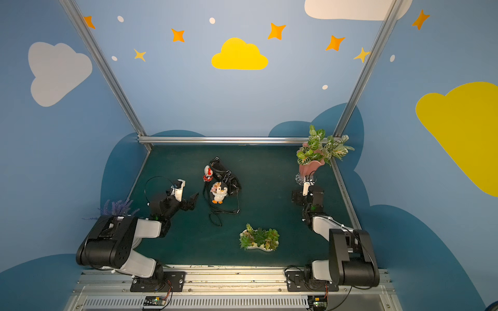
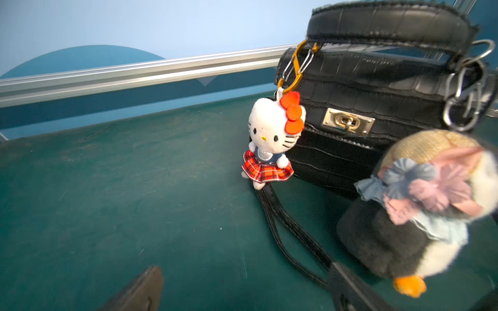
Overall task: Remove the decoration from the bag
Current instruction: Move the bag to the center of the board.
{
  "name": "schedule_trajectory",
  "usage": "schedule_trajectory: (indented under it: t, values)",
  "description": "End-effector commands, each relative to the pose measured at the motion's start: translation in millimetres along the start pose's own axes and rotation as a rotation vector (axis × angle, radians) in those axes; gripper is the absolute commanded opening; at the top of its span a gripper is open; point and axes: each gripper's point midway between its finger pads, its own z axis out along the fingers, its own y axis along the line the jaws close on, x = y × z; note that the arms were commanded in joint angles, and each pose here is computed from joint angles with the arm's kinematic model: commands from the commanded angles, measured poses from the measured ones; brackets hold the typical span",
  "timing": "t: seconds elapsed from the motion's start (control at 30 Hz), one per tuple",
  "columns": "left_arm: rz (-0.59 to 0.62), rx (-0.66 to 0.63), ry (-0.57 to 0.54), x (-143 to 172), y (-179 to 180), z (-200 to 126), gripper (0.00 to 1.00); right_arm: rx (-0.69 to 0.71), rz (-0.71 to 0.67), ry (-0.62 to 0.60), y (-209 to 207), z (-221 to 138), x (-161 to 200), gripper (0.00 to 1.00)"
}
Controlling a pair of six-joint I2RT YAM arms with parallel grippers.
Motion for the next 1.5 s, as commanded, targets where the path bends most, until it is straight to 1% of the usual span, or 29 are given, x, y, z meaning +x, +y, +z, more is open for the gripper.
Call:
schedule_trajectory:
  t: [0.0, 0.07, 0.13, 0.2, 0.27, 0.3, 0.4, 0.5, 0.57, 0.63, 0.7, 0.83, 0.93, 1.0, 1.17, 1.23, 1.27, 1.33, 1.47]
  values:
    - [0.016, 0.010, -0.080, -37.2, -5.3, -20.2, 1.00, -0.005, 0.095, -0.063, -1.2, -35.2, -38.0, 0.98]
    - [-0.043, 0.017, -0.057, -52.6, -8.2, -32.0, 1.00, -0.140, 0.142, -0.092, 20.5, -54.9, -50.8, 0.98]
    - [-0.076, 0.063, -0.062, -70.9, -20.8, -45.7, 0.98, -0.300, 0.171, -0.099, 49.5, -71.7, -59.4, 0.98]
    - [-0.077, 0.092, -0.130, -92.4, -36.5, -61.1, 0.99, -0.406, 0.245, -0.023, 76.8, -85.6, -61.2, 0.97]
    - [-0.067, 0.146, -0.180, -104.3, -55.3, -70.7, 1.00, -0.488, 0.305, 0.107, 109.3, -97.7, -50.2, 0.96]
    - [-0.070, 0.190, -0.191, -108.6, -65.7, -73.6, 1.00, -0.525, 0.319, 0.144, 125.6, -101.9, -47.6, 0.96]
    - [-0.080, 0.348, -0.171, -114.2, -96.8, -75.0, 1.00, -0.632, 0.314, 0.202, 176.9, -113.9, -39.3, 0.95]
    - [-0.068, 0.506, -0.097, -106.0, -122.7, -61.8, 1.00, -0.695, 0.282, 0.264, 220.4, -119.7, -34.9, 0.94]
    - [-0.065, 0.552, -0.053, -97.7, -128.2, -50.3, 1.00, -0.709, 0.238, 0.291, 241.5, -117.8, -29.6, 0.92]
    - [-0.061, 0.587, -0.012, -88.6, -131.8, -38.1, 1.00, -0.688, 0.197, 0.338, 255.6, -108.8, -16.2, 0.91]
    - [-0.061, 0.610, 0.027, -81.9, -132.6, -26.2, 1.00, -0.680, 0.180, 0.365, 268.4, -101.5, -8.8, 0.87]
    - [-0.073, 0.618, 0.057, -75.2, -127.5, -0.9, 1.00, -0.636, 0.136, 0.396, 287.1, -85.5, 11.7, 0.86]
    - [-0.095, 0.674, 0.095, -76.7, -128.1, 16.3, 1.00, -0.618, 0.120, 0.410, 299.8, -71.6, 21.9, 0.84]
    - [-0.123, 0.687, 0.148, -73.5, -127.2, 29.0, 1.00, -0.613, 0.111, 0.426, 308.8, -62.4, 25.7, 0.81]
    - [-0.175, 0.708, 0.230, -68.0, -126.3, 41.4, 1.00, -0.612, 0.078, 0.441, 331.5, -41.9, 28.7, 0.74]
    - [-0.202, 0.708, 0.277, -64.5, -126.2, 45.1, 1.00, -0.597, 0.072, 0.437, 335.9, -33.2, 29.9, 0.70]
    - [-0.221, 0.708, 0.306, -59.5, -126.4, 47.3, 1.00, -0.582, 0.068, 0.438, 336.6, -27.6, 31.1, 0.67]
    - [-0.244, 0.711, 0.325, -58.3, -127.6, 50.7, 1.00, -0.553, 0.053, 0.442, 336.0, -20.5, 34.2, 0.63]
    - [-0.304, 0.697, 0.376, -44.0, -129.4, 59.8, 0.99, -0.518, 0.038, 0.447, 332.2, -9.6, 40.7, 0.54]
